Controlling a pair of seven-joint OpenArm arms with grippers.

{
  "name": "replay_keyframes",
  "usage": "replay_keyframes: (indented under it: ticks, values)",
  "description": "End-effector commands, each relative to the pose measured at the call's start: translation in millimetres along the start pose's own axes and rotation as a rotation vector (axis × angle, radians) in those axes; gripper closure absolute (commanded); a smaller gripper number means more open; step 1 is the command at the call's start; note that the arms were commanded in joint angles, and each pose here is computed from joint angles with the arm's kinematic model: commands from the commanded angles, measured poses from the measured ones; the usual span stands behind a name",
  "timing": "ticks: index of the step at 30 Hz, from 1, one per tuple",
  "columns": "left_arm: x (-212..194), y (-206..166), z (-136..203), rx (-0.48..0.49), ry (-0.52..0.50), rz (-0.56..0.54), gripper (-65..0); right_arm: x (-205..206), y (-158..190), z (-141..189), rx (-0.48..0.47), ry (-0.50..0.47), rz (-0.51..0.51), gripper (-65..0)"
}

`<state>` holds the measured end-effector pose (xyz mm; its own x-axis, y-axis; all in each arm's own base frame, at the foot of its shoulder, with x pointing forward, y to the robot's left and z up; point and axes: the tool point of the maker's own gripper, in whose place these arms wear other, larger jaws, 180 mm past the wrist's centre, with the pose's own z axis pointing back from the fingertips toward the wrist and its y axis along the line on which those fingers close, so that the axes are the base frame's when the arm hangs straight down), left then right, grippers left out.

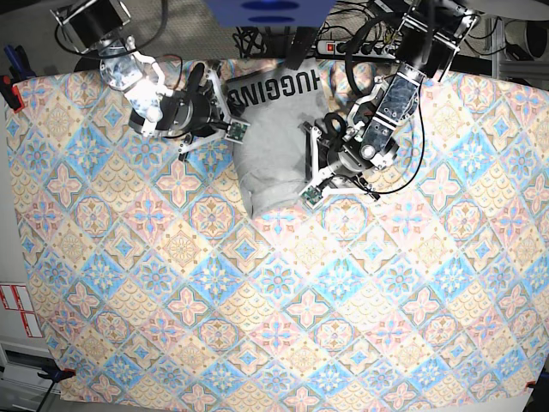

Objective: Fold the T-shirt properly
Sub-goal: 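Fold the bundle over once more with both grippers, then drag the folded bundle with the right gripper toward the cloth's corner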

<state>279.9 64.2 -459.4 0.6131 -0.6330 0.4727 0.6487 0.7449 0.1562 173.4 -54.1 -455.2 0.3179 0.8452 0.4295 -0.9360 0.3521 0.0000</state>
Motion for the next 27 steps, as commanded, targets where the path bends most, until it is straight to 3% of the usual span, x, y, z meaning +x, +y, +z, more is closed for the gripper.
replay_keyframes:
  ticks: [1, 7, 11, 15, 21, 27]
  values:
    - [12, 21, 8, 0.058, -0.045, 0.025, 0.0, 15, -5, 9, -0.021, -0.054, 0.015, -4.6]
    - [14, 51, 55, 0.134, -0.167, 0.195, 0.0, 36, -17, 33, -0.092, -0.133, 0.027, -4.6]
    - [-18, 46, 74, 0.122, -0.161, 0.301, 0.0, 48, -19, 38, -0.107, -0.172, 0.025, -4.6]
    - [-58, 26, 66, 0.065, -0.060, 0.295, 0.0, 77, -5, 35, -0.056, -0.262, -0.009, -4.6]
    - [-91, 27, 65, 0.078, 0.009, 0.345, 0.0, 134, 1, 43, 0.036, -0.445, -0.066, -4.6]
    - [-97, 52, 95, 0.183, -0.042, 0.449, 0.0, 163, -2, 11, 0.111, -0.446, -0.077, -4.6]
